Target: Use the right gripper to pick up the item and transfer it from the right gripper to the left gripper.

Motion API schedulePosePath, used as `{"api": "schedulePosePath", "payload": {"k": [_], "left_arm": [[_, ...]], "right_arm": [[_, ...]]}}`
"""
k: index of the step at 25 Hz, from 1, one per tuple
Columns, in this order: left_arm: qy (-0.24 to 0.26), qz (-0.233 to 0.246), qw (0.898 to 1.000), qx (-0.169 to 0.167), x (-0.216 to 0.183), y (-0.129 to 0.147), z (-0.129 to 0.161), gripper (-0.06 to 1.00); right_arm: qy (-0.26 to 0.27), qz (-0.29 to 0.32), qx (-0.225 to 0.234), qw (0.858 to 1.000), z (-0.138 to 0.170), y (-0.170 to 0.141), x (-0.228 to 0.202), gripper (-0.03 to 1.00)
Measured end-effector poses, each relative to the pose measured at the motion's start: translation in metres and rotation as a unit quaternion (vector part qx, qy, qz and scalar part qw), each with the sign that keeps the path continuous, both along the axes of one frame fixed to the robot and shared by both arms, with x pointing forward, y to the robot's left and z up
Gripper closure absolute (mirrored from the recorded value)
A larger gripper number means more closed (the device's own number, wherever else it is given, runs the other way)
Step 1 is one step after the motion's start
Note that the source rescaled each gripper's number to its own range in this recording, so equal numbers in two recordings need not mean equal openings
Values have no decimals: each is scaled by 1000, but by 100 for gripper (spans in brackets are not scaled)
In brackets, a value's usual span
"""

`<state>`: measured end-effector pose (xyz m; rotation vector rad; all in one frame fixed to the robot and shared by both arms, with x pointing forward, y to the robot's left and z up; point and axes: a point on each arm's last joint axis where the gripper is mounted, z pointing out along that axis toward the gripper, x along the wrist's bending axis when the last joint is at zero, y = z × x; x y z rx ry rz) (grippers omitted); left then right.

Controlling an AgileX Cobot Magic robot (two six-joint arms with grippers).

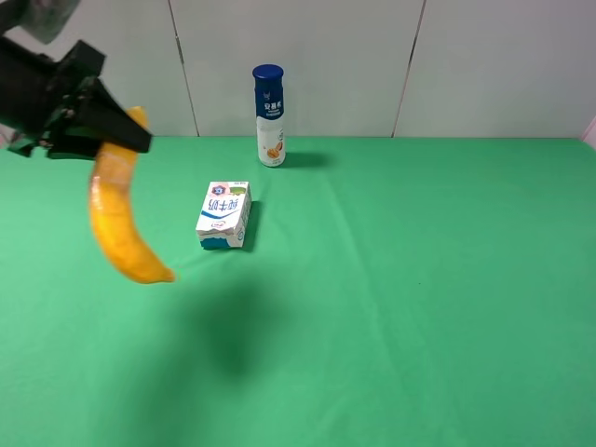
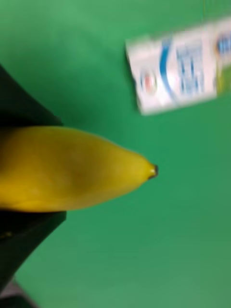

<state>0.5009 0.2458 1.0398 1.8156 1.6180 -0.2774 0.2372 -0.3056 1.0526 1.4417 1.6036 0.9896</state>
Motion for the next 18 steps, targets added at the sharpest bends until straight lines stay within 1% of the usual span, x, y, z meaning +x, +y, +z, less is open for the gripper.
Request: {"api": "schedulePosePath", "payload": {"k": [4, 6, 8, 10, 16, 18], "left_arm": [[6, 27, 999, 35, 1, 27, -4, 94], [9, 39, 998, 45, 1, 37, -5, 94], [19, 48, 998, 47, 4, 44, -11, 94], [38, 51, 997, 47, 10, 47, -22, 94], [91, 26, 994, 49, 28, 50, -64, 94], [99, 24, 994, 49, 38, 52, -73, 94]], "right_arm": [[0, 0, 0, 1000, 0, 0, 0, -3], [0, 0, 0, 1000, 0, 0, 0, -3], [0, 0, 0, 1000, 0, 0, 0, -3], [0, 0, 0, 1000, 0, 0, 0, -3], [0, 0, 0, 1000, 0, 0, 0, -3], [0, 0, 0, 1000, 0, 0, 0, -3]]}}
